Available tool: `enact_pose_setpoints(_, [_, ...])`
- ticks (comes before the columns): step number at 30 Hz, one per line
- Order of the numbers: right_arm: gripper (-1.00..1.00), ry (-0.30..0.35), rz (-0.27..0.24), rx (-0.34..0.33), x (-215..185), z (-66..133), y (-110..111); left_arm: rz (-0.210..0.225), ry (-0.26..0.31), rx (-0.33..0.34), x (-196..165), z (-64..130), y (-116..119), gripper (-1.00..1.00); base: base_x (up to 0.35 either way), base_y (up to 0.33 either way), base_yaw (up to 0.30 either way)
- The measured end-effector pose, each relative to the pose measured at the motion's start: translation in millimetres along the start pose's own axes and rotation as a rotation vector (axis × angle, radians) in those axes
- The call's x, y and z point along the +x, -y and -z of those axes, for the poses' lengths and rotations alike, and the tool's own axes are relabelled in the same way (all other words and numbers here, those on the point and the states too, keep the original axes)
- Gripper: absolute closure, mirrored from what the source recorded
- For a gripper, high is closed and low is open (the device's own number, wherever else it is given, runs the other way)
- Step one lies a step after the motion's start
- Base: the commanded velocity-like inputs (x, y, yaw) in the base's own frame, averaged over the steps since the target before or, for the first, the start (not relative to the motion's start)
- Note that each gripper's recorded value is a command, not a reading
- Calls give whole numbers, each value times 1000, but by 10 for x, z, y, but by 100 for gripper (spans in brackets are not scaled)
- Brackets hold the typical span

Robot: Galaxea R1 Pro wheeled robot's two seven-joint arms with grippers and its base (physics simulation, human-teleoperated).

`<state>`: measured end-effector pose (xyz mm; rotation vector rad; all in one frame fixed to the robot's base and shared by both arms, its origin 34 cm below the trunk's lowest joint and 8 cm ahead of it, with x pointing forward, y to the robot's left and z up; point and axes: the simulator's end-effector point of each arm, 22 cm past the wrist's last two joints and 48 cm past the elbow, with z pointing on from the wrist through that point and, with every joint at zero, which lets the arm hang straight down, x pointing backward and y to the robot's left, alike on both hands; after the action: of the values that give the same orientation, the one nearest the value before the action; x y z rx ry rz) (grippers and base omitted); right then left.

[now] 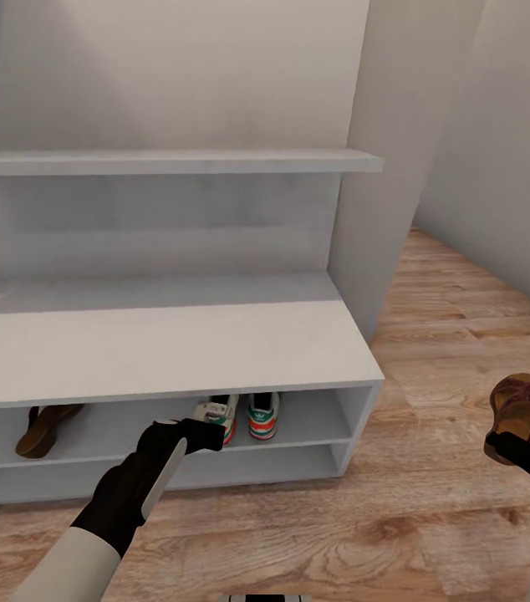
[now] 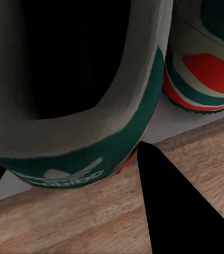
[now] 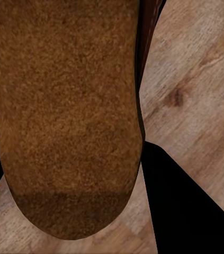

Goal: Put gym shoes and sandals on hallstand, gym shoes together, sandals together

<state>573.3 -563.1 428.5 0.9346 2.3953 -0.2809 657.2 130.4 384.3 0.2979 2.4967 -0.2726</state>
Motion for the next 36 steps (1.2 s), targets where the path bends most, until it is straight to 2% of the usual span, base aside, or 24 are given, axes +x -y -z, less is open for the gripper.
enact_pose_setpoints(36, [100, 0, 0, 0, 0, 0, 0, 0, 0, 0, 3, 0, 1, 100, 35, -12, 0])
